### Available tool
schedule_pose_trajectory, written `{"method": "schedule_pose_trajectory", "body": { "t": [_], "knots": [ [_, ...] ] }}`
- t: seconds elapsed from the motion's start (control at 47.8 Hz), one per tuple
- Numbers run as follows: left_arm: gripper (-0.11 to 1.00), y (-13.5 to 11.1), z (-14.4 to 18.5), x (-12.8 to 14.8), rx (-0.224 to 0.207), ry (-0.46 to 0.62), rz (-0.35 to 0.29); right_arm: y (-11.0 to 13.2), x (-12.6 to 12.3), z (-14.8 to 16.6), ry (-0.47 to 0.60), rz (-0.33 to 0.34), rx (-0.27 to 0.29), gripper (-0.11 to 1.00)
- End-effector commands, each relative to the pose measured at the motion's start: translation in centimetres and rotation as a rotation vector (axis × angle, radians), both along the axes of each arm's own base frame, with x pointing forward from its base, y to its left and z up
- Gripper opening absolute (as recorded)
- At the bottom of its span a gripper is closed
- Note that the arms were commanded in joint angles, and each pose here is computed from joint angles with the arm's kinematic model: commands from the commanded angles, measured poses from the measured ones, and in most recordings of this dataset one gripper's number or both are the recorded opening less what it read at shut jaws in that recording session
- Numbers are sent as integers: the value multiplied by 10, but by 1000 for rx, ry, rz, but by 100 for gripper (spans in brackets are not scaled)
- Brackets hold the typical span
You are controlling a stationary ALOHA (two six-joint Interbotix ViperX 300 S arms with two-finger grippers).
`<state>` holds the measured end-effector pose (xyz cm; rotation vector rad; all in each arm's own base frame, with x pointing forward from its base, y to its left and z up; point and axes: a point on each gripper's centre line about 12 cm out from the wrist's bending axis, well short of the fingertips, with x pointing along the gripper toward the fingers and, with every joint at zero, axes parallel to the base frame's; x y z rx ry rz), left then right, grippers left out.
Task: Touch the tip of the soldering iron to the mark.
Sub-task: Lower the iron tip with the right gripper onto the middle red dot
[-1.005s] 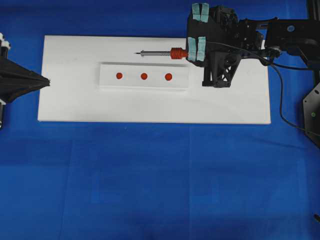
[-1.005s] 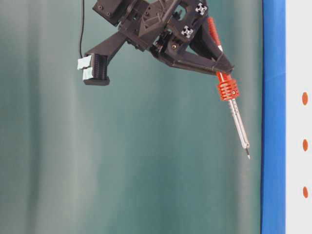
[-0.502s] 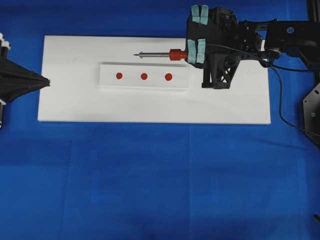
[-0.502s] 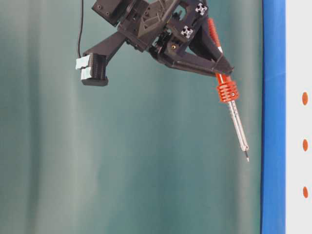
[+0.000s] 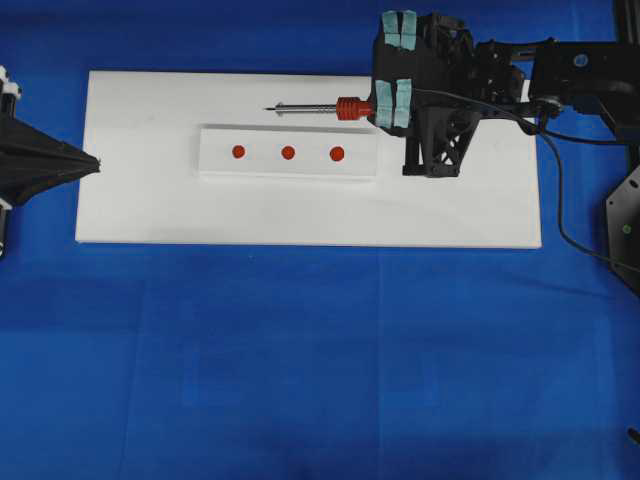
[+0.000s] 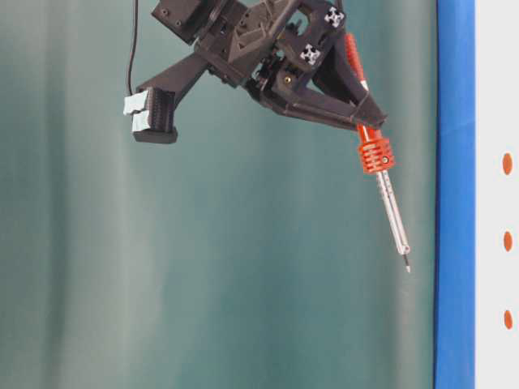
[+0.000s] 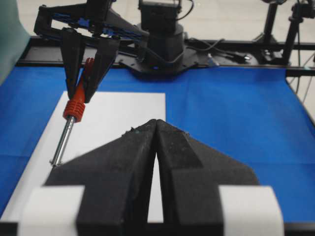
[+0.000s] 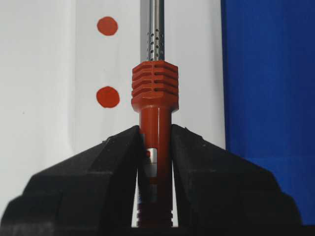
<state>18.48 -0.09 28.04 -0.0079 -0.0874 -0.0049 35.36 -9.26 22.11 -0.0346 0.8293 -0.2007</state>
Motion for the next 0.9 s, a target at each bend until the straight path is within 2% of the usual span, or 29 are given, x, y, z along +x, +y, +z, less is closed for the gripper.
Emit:
{"method": "schedule_pose_trajectory", "body": {
  "t": [0.0,0.23,0.879],
  "knots": [
    [0,0,2,2,3,-5,0,0,4,19,-58,5,-15,6],
    [0,0,3,2,6,-8,0,6,9,9,-33,19,-5,6],
    [0,0,3,2,14,-8,0,14,48,-39,8,60,13,6]
  ]
}}
